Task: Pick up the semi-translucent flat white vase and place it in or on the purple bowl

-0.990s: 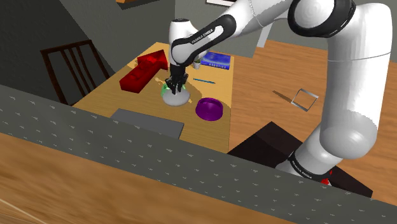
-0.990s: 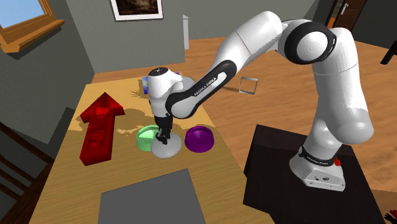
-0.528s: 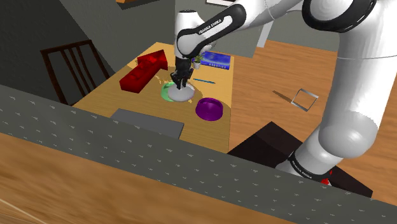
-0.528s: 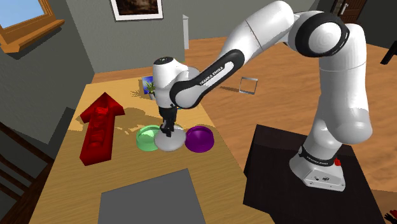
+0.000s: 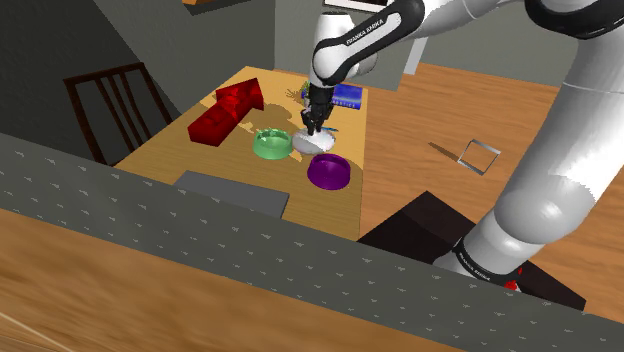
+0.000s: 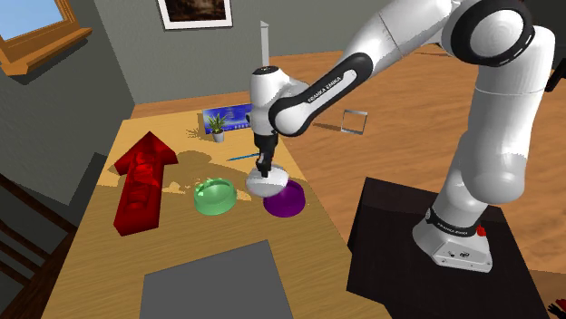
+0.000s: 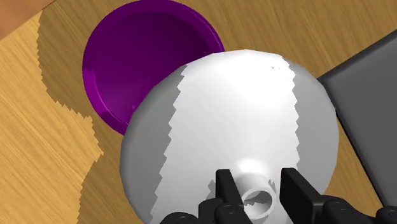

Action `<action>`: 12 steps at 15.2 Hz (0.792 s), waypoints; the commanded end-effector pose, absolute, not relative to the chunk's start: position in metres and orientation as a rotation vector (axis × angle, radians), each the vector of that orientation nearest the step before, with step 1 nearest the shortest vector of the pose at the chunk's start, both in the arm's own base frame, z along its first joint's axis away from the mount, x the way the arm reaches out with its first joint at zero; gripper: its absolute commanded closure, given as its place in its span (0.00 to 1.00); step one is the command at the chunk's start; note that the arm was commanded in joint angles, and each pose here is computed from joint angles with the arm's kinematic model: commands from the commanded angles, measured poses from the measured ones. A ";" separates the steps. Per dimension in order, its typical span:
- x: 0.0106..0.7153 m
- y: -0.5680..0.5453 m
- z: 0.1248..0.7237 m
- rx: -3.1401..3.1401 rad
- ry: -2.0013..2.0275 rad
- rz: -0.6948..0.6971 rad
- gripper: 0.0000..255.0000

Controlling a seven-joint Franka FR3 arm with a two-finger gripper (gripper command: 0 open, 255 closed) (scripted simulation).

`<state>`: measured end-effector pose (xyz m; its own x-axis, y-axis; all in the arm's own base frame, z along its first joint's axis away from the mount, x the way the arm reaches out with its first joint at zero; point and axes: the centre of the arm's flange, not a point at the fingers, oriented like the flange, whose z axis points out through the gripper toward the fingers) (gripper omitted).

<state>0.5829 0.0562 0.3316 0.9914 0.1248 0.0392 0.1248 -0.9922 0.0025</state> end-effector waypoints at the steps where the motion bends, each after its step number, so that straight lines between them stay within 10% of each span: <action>1: 0.567 0.032 0.338 3.135 0.198 0.062 1.00; 12: 0.537 -0.021 0.317 3.135 0.198 0.062 1.00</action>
